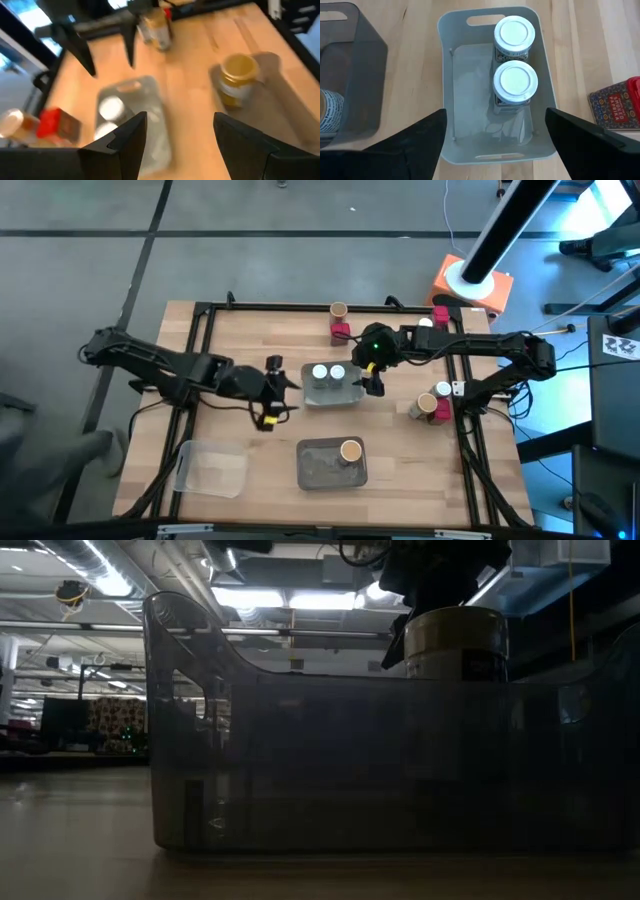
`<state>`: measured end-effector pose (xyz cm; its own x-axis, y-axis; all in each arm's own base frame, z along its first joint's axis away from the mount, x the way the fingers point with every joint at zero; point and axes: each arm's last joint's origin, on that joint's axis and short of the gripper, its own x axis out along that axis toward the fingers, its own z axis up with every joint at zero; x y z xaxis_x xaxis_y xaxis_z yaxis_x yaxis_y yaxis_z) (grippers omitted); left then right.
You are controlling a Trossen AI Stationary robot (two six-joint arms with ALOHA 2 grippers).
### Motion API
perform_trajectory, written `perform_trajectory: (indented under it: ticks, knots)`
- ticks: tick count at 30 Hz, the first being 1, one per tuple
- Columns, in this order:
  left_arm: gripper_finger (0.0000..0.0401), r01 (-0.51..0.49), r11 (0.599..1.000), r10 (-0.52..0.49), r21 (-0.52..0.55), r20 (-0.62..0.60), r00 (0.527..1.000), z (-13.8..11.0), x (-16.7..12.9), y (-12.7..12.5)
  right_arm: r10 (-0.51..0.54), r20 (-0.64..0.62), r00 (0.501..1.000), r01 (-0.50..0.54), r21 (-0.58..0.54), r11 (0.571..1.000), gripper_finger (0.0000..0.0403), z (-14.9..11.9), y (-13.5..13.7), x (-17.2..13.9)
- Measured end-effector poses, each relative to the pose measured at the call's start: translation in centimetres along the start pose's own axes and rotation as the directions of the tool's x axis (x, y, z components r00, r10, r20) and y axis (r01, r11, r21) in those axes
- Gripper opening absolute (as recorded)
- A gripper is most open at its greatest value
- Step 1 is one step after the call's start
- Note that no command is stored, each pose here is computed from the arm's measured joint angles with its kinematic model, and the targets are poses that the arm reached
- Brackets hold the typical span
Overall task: Sort spices by type
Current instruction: Put the top golden seasoning bottle into the black bin
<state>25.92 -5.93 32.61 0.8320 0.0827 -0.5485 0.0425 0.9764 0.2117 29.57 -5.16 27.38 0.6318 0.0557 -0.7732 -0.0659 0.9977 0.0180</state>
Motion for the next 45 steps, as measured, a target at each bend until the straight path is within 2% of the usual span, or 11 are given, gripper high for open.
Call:
perform_trajectory:
  ticks: [5,15,21,25,29,37,41,45]
  knots:
    - [0.0217,0.040,0.998,-0.042,-0.051,-0.054,0.998,0.6,-1.7,-1.4,-0.001,0.001,1.000,0.001,0.000,1.000,0.0337,0.0,0.0,0.0]
    - [0.0217,0.003,0.998,-0.010,-0.068,-0.111,0.994,0.1,-1.9,-2.3,-0.002,-0.035,0.999,0.002,0.015,1.000,0.0337,-0.5,0.2,-1.0]
    - [0.0217,-0.030,0.998,0.025,-0.047,-0.099,0.995,0.2,-1.6,-1.8,-0.143,-0.032,0.989,0.145,0.059,0.988,0.0337,-1.2,0.6,-4.6]
    - [0.0217,-0.053,0.998,0.050,-0.028,-0.113,0.992,-0.4,-0.8,-1.2,-0.284,-0.025,0.958,0.285,0.131,0.950,0.0337,-1.8,-0.2,-7.0]
    - [0.0217,-0.059,0.998,0.057,-0.012,-0.122,0.991,-2.0,0.7,-1.2,-0.351,-0.083,0.933,0.361,0.218,0.907,0.0337,-2.9,-1.7,-8.2]
    - [0.0217,-0.042,0.999,0.037,-0.034,-0.128,0.991,-5.3,3.1,-1.1,-0.413,-0.214,0.885,0.465,0.366,0.806,0.0337,-5.1,-5.5,-9.4]
    - [0.0217,-0.052,0.998,0.047,-0.042,-0.110,0.993,-6.2,3.7,-0.9,-0.436,-0.247,0.866,0.501,0.421,0.756,0.0337,-5.9,-6.8,-10.1]
    - [0.0217,-0.071,0.996,0.065,-0.056,-0.106,0.992,-6.4,4.0,-0.4,-0.454,-0.260,0.852,0.523,0.449,0.724,0.0337,-6.4,-7.7,-10.5]
